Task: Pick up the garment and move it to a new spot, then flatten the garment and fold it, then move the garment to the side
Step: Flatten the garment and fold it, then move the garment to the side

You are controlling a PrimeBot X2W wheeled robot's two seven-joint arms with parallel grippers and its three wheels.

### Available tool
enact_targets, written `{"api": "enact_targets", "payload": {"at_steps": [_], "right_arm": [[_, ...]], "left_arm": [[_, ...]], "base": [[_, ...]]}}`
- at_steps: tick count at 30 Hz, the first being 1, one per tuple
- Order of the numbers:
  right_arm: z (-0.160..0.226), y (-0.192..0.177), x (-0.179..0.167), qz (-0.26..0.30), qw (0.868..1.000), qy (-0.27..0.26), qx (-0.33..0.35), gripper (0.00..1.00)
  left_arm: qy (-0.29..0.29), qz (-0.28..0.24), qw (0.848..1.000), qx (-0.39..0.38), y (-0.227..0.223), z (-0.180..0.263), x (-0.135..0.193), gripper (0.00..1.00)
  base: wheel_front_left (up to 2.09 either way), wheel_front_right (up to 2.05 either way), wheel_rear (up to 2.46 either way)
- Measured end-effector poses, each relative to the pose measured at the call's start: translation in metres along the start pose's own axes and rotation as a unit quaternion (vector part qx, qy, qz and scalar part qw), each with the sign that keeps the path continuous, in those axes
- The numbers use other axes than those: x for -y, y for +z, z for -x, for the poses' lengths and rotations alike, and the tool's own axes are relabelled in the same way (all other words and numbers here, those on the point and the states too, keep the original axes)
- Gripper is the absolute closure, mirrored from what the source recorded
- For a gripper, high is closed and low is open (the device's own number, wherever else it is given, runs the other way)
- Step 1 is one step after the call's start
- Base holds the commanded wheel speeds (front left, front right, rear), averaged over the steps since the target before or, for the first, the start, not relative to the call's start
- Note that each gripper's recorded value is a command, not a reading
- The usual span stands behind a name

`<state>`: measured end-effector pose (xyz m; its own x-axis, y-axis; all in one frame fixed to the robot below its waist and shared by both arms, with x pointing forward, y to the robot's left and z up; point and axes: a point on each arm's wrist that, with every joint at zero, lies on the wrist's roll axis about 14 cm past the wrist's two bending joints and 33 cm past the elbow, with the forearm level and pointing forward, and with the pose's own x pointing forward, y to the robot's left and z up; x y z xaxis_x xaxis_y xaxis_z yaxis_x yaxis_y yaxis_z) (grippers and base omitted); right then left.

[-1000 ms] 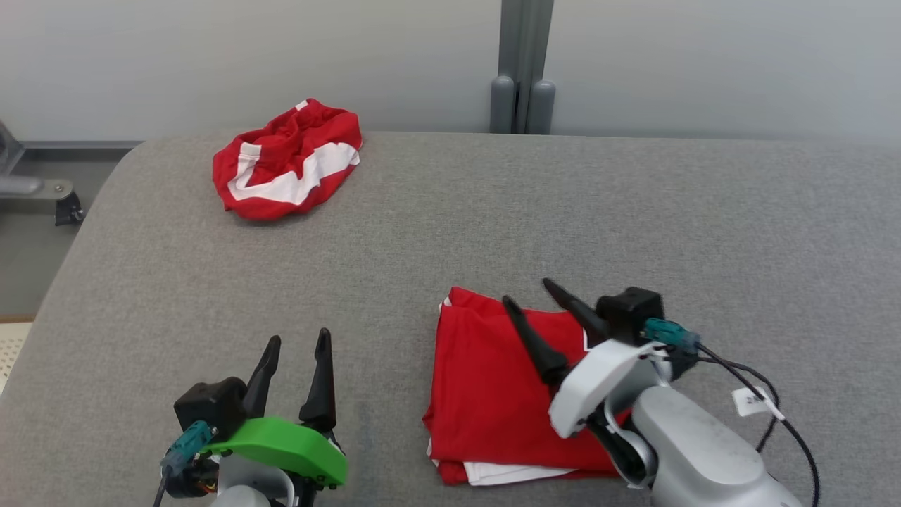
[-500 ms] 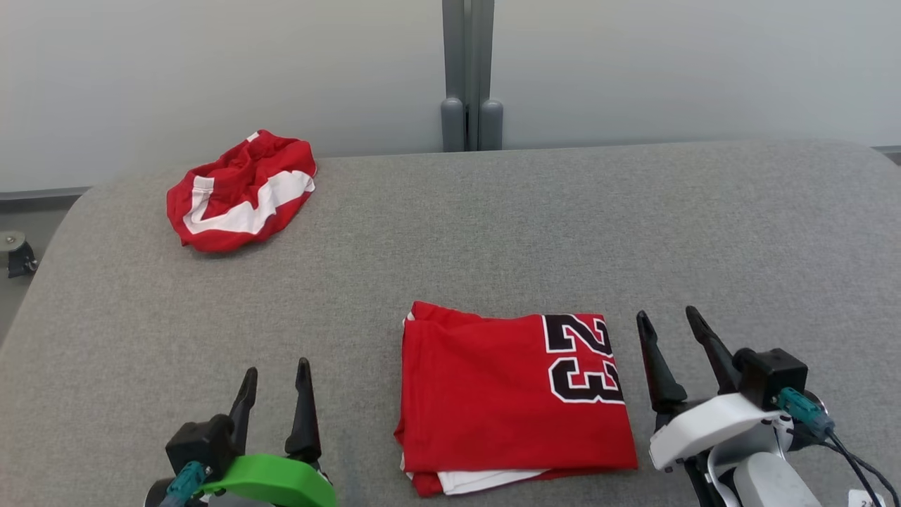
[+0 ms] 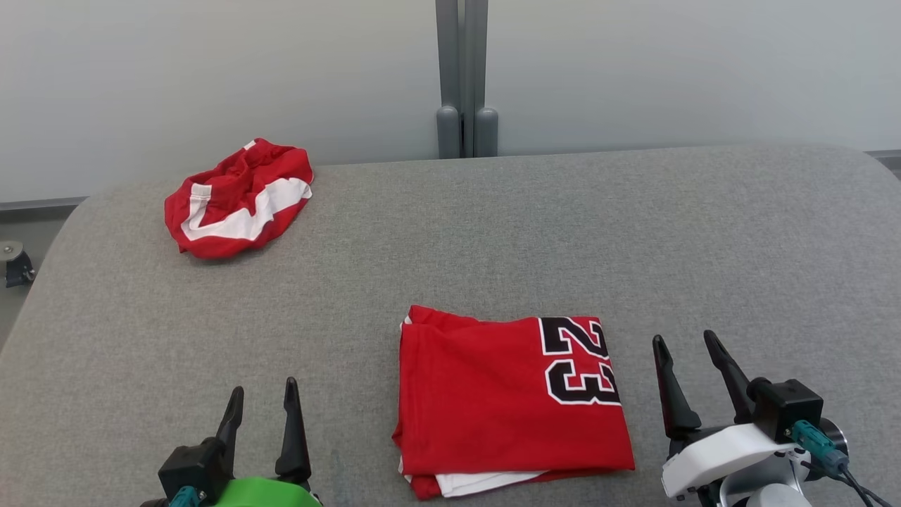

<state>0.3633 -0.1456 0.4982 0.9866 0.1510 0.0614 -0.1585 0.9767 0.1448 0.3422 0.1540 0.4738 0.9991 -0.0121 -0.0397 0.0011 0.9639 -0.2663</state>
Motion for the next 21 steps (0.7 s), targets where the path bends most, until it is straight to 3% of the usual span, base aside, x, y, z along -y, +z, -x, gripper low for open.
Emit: {"api": "enact_targets", "payload": {"at_steps": [15, 21], "right_arm": [[0.000, -0.017, 0.008, 0.011, 0.999, -0.010, -0.028, 0.00], [-0.015, -0.043, 0.005, -0.004, 0.993, -0.001, -0.121, 0.00]], "left_arm": [[0.002, -0.001, 1.000, -0.002, -0.003, 0.002, -0.003, 0.00], [0.009, 0.004, 1.000, -0.008, -0.008, 0.004, -0.006, 0.00]], "base": [[0.00, 0.00, 0.00], [0.00, 0.00, 0.00]]}}
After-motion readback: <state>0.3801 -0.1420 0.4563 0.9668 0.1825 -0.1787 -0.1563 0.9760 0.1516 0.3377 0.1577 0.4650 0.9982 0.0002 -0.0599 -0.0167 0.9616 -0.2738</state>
